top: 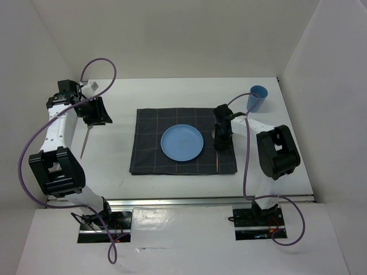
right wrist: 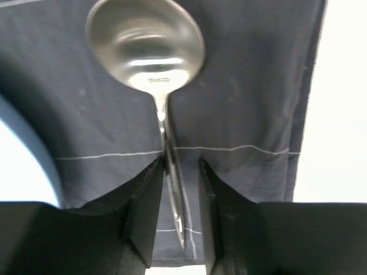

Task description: Set the dinner table for one person

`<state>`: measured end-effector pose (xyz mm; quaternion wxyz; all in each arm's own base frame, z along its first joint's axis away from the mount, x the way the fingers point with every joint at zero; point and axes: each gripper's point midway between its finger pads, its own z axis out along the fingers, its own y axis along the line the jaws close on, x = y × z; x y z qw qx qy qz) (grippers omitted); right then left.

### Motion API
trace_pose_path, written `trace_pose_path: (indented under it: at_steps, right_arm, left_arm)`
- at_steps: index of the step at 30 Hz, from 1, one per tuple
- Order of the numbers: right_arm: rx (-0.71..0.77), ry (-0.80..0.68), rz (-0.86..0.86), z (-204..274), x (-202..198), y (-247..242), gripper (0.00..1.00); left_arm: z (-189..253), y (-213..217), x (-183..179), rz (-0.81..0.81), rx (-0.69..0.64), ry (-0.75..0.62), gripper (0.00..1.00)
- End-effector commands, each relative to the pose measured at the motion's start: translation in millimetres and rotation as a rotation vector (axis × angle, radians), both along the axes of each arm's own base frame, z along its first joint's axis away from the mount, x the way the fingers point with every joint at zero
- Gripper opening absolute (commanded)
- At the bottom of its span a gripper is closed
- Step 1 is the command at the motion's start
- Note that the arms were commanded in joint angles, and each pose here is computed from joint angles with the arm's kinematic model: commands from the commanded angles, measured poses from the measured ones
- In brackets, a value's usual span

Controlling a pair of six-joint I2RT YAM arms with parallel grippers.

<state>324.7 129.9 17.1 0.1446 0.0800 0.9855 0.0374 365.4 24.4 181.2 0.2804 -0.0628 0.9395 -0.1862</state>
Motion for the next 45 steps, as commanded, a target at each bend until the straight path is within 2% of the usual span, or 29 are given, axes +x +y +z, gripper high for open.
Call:
trace_pose_path:
  at_steps: [1, 4, 7, 10, 21, 30, 32, 34, 35, 36, 38, 40, 41, 42, 43, 45]
  right_arm:
    - [-0.056, -0.033, -0.016, 10, 9, -4, 0.35]
    - [-0.038, -0.048, -0.001, 11, 13, 0, 0.27]
    - [-0.059, -0.033, 0.004, 3, 11, 0, 0.11]
    - [-0.076, -0.072, -0.007, 8, 18, -3, 0.00]
    - [-0.146, -0.229, 0.116, 33, 64, -4, 0.00]
    - [-0.067, -0.162, 0.127, 12, 65, 10, 0.00]
    - [-0.070, -0.152, 0.128, 11, 62, 9, 0.07]
    - [-0.077, -0.142, 0.102, 10, 61, 4, 0.23]
    - [-0.069, -0.154, 0.090, 16, 62, 4, 0.39]
    - [-0.066, -0.163, 0.089, 19, 63, 5, 0.44]
    - [-0.062, -0.179, 0.079, 28, 66, 2, 0.52]
    - [-0.059, -0.206, 0.063, 44, 70, 2, 0.57]
    - [-0.066, -0.213, 0.059, 52, 67, -1, 0.59]
    - [-0.059, -0.234, 0.058, 60, 70, 0, 0.64]
    - [-0.049, -0.265, 0.056, 73, 71, 0, 0.65]
    - [-0.040, -0.293, 0.054, 85, 72, 0, 0.70]
  left_arm:
    - [13, -1, 4, -0.028, 0.000, -0.045, 0.50]
    - [13, -1, 4, -0.028, 0.000, -0.045, 0.50]
    - [13, -1, 4, -0.028, 0.000, -0.045, 0.50]
    - [13, -1, 4, -0.028, 0.000, -0.045, 0.50]
    - [9, -1, 3, -0.035, -0.001, -0.031, 0.50]
    - [7, 2, 3, -0.026, 0.015, -0.026, 0.50]
    - [7, 3, 3, -0.033, 0.020, -0.029, 0.50]
    - [6, 7, 2, -0.021, 0.040, -0.022, 0.50]
    - [8, 11, 4, -0.022, 0.064, -0.033, 0.52]
    - [2, 15, 5, -0.019, 0.087, -0.016, 0.52]
    - [0, 33, 9, 0.012, 0.173, -0.003, 0.52]
    - [-13, 49, 10, 0.018, 0.256, 0.030, 0.59]
    - [-14, 69, 13, 0.046, 0.359, 0.039, 0.61]
    - [-23, 80, 15, 0.054, 0.407, 0.064, 0.68]
    - [-25, 97, 17, 0.080, 0.488, 0.083, 0.69]
    - [-32, 113, 26, 0.062, 0.568, 0.090, 0.72]
